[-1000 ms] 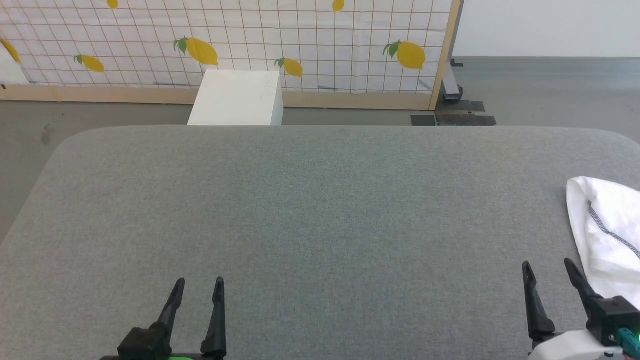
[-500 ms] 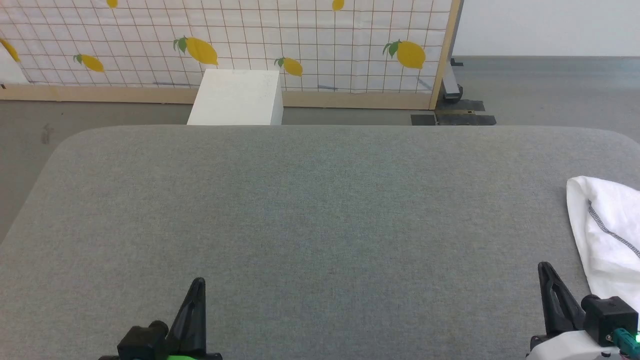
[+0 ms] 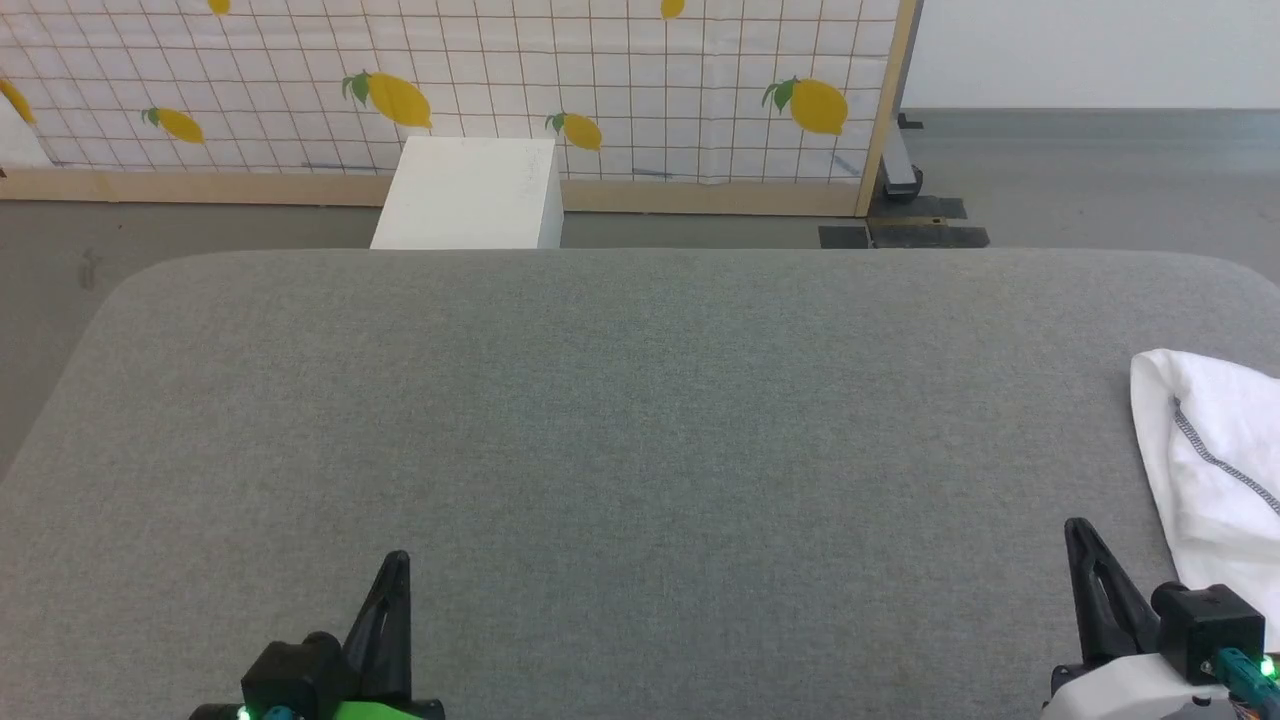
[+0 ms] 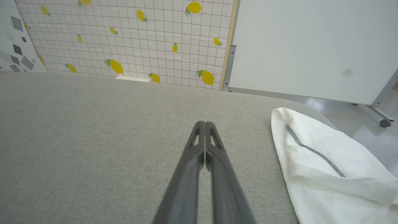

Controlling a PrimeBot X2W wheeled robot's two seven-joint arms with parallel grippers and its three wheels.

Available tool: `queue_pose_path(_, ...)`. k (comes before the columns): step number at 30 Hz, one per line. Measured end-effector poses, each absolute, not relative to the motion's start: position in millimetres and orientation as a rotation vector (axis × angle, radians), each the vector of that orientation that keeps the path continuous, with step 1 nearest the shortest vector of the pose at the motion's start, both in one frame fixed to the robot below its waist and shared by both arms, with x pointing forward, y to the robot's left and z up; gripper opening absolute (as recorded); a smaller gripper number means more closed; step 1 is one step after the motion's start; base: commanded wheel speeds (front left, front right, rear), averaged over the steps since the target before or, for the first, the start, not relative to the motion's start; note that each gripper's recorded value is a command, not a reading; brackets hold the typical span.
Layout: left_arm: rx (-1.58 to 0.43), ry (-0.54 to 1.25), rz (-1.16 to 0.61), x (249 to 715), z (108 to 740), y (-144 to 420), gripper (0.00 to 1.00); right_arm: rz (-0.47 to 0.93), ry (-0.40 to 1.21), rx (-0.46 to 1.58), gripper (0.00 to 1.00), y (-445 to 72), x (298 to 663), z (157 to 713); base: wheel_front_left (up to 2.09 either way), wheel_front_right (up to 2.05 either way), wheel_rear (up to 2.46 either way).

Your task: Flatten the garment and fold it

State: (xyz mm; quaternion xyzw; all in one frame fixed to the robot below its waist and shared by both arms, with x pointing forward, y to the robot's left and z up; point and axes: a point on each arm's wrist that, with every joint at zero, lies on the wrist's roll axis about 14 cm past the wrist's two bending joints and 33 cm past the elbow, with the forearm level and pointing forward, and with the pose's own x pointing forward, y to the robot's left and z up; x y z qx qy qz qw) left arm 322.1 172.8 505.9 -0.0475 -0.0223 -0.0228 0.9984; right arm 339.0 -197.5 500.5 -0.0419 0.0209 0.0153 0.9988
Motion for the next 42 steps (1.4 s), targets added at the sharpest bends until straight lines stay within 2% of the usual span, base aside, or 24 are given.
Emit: queue_pose_path(42,-0.039,-0.029,-0.03,342.1,513.9,175.0,0.0,0.071,0.032,-0.073,0.0,-182.4,350.8,508.4,0.0,0.0,0.0)
